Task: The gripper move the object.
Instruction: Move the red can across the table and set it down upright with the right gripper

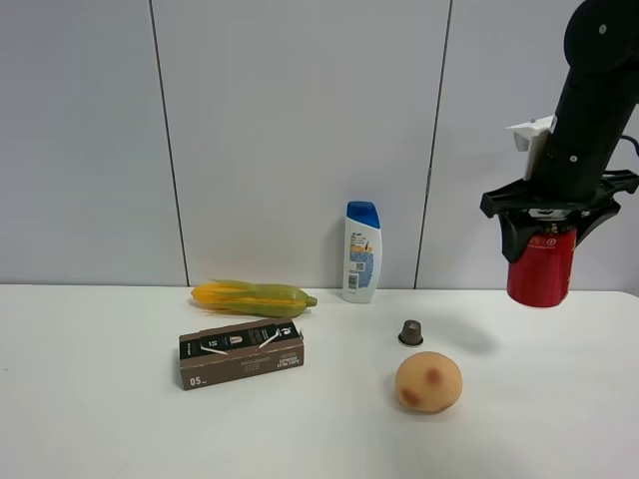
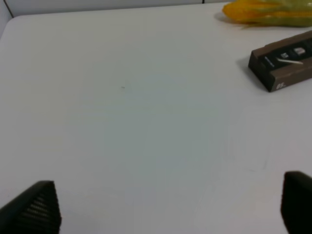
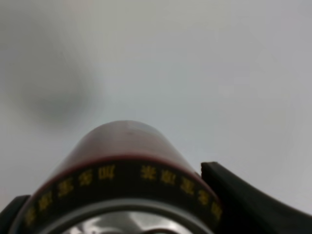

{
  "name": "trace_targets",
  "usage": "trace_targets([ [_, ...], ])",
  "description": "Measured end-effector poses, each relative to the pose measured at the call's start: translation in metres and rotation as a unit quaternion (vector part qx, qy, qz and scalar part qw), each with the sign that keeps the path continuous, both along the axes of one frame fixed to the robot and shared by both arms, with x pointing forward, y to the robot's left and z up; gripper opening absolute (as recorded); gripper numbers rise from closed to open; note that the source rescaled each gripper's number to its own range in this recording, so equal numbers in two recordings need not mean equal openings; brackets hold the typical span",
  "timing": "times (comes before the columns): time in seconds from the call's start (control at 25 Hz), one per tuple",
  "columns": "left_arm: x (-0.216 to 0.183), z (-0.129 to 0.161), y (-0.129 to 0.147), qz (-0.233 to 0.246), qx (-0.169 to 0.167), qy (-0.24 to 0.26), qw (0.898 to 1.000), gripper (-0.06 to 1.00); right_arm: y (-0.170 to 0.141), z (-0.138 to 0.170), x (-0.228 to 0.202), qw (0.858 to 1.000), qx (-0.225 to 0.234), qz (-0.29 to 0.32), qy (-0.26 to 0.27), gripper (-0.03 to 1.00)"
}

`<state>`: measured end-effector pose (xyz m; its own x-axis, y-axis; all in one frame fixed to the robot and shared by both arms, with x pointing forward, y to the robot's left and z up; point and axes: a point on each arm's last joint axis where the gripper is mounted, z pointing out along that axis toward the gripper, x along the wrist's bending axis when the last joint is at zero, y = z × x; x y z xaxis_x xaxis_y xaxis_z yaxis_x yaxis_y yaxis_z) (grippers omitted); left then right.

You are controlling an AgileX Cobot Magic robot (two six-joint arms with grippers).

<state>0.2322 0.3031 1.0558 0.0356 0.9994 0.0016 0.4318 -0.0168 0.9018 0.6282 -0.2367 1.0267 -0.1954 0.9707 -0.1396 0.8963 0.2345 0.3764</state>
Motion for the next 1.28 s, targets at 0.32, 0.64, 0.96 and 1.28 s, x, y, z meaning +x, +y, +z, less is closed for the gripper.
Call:
trace_targets([
  [0.32, 0.000, 0.000, 0.000, 0.000, 0.000, 0.000, 1.000, 1.00, 0.002, -0.032, 0.006, 0.993, 0.055, 0.010, -0.105, 0.00],
  [0.64, 0.000, 0.000, 0.000, 0.000, 0.000, 0.000, 1.000, 1.00, 0.005, -0.060, 0.012, 0.991, 0.099, -0.025, -0.086, 0.00],
  [0.96, 0.000, 0.000, 0.000, 0.000, 0.000, 0.000, 1.000, 1.00, 0.007, -0.096, 0.021, 0.990, 0.115, -0.055, -0.065, 0.00],
  [1.28, 0.000, 0.000, 0.000, 0.000, 0.000, 0.000, 1.000, 1.00, -0.002, -0.097, 0.024, 0.988, 0.119, -0.071, -0.074, 0.00],
])
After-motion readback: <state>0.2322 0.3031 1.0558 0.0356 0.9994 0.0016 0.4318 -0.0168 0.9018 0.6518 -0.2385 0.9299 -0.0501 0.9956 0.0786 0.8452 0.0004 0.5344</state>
